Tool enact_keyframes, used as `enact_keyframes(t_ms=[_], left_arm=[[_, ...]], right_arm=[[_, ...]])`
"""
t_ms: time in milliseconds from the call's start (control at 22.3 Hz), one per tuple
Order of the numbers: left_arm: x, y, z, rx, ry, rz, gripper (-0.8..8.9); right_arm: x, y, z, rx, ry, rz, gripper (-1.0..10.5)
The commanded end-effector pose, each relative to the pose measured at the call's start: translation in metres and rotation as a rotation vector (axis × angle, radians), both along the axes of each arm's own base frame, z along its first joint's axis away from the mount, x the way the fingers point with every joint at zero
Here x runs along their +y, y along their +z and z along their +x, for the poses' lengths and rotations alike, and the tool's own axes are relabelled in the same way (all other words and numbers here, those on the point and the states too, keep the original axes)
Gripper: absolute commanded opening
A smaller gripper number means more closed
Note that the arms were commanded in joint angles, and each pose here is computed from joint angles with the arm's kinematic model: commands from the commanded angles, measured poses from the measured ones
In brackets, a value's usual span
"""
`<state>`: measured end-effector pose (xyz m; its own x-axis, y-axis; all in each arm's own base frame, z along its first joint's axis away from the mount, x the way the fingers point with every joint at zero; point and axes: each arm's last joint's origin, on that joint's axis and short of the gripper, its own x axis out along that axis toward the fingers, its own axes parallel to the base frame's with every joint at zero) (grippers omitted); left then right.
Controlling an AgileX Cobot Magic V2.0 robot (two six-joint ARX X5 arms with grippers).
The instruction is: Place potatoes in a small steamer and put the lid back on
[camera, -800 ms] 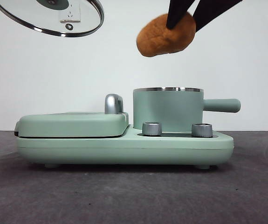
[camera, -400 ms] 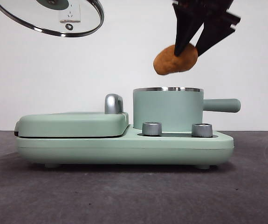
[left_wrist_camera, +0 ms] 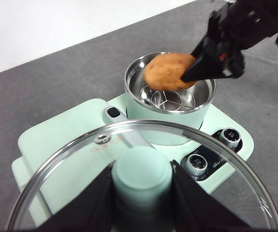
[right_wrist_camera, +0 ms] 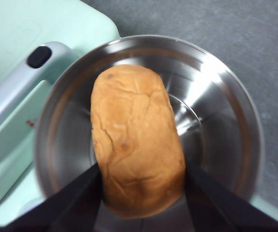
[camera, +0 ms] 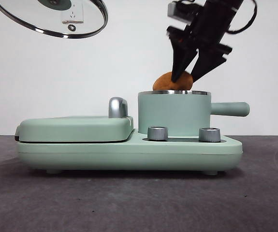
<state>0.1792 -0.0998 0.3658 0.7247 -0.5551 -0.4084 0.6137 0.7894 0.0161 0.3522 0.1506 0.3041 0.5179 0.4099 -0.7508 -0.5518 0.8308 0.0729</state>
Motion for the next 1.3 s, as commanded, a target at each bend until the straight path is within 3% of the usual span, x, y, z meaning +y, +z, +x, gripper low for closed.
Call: enact_keyframes(t_ms=[45,717,852,986,1121,1300], left_arm=[[0.000,0.008,-0.001,-0.045,-0.007,-0.015,0.14],[0.000,0.008,-0.001,-0.043,-0.006,-0.017,0.14],[0.000,0.008,-0.001,-0.043,-0.006,-0.017,0.14],[0.000,0.008,-0.001,-0.043,-0.006,-0.017,0.14],[0.000,0.008,-0.001,-0.043,-0.006,-0.017,0.14],[0.000,0.008,-0.001,-0.043,-0.007,-0.017,0.14]], right_arm=[[0.006,-0.009,0.011,-0.005,0.015,-0.008,2.1],[0.012,-0.039,0.026,0.044,0.000,-0.062,2.2],[0.011,-0.040,0.025,0.054,0.004,-0.060,3.4],[0.012,-0.040,0.025,0.057,0.008,-0.056,3.4],[0.009,-0.026,0.020,0.023,0.011,-0.037,3.4],[-0.004,0.033,-0.012,-0.096,-0.015,0.026,3.4]])
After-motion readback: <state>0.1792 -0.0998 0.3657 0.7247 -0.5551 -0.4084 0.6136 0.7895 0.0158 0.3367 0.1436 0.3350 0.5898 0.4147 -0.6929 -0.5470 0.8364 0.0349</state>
